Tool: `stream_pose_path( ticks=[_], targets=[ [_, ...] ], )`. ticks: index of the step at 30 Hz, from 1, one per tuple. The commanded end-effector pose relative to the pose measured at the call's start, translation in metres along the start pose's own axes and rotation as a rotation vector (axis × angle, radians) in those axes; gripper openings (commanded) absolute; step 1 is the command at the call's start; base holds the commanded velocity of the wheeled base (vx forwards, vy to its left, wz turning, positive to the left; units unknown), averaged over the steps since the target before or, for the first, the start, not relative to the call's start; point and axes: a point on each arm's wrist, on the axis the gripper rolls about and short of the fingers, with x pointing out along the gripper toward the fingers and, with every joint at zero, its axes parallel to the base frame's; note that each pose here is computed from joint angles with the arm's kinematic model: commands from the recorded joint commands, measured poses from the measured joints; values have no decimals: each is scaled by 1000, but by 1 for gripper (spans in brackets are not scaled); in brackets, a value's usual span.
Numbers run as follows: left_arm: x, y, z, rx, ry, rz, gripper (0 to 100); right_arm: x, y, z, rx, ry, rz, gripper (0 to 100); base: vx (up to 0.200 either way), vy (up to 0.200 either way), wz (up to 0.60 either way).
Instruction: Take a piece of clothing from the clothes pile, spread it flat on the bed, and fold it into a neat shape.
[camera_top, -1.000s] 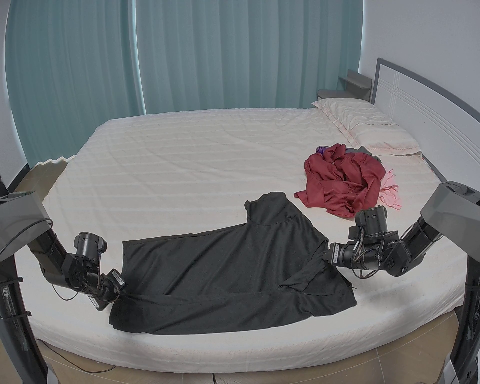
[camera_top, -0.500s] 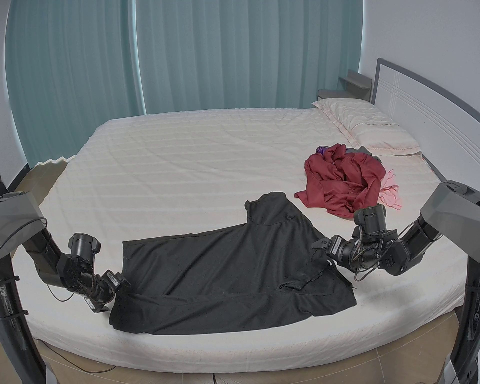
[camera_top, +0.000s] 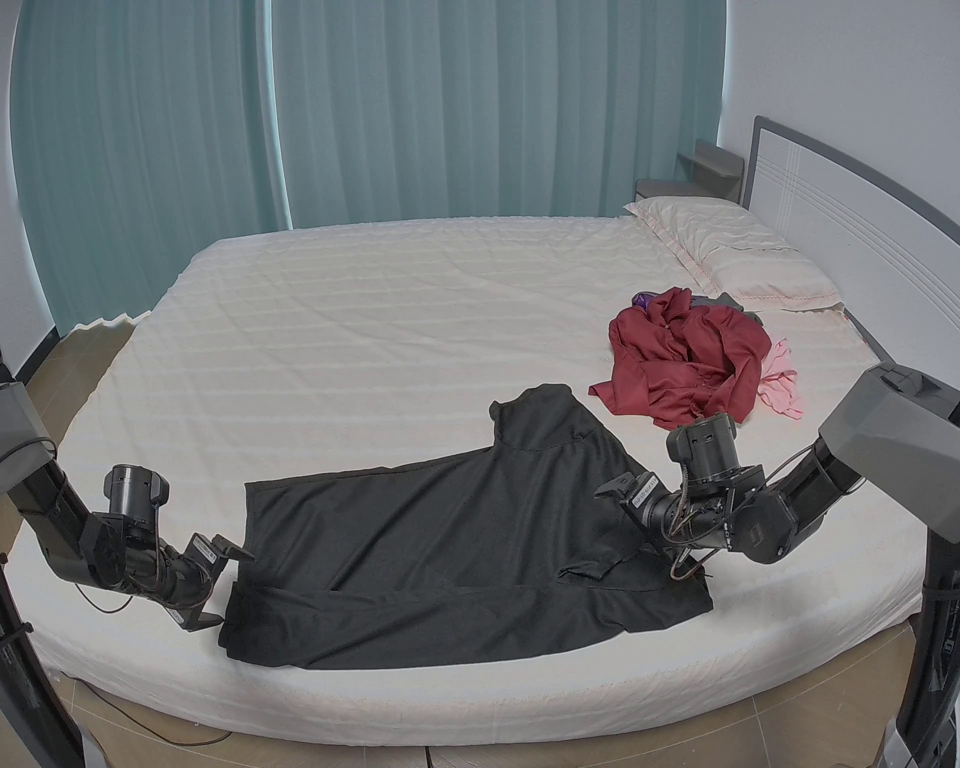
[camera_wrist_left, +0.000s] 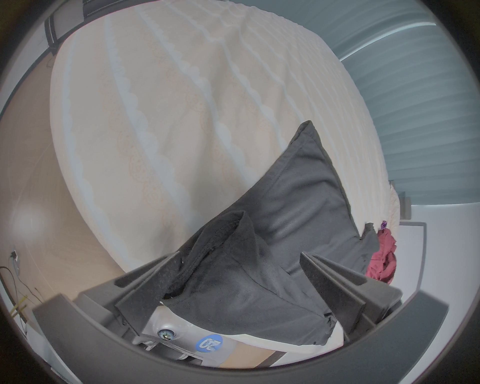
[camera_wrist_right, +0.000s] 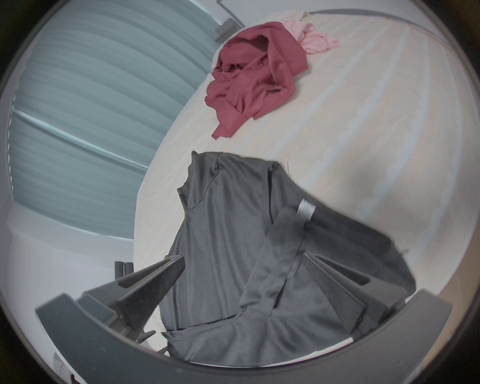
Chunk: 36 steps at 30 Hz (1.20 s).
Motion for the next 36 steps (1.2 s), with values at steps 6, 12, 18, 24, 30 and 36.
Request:
stream_pose_path(
  ticks=[6,12,18,24,30,36],
  targets=[
    [-5,6,-6,0,-38,-55,100,23,-17,-14,-5,9,-77,100,0,0,0],
    [-5,6,-7,0,-38,-57,100,33,-19,-11,3,-4,-83,100,0,0,0],
    [-5,6,-7,0,-38,-57,100,36,-19,-11,4,-8,-80,100,0,0,0],
    [-5,6,-7,0,-38,-57,100,48,-18,-9,3,-52,-97,0,0,0,0],
    [-5,6,-7,0,-38,-57,100,50,-20,-10,-17,-122,-141,0,0,0,0],
    [-5,6,-7,0,-38,-57,100,35,-13,-7,-18,-116,-153,0,0,0,0]
  ],
)
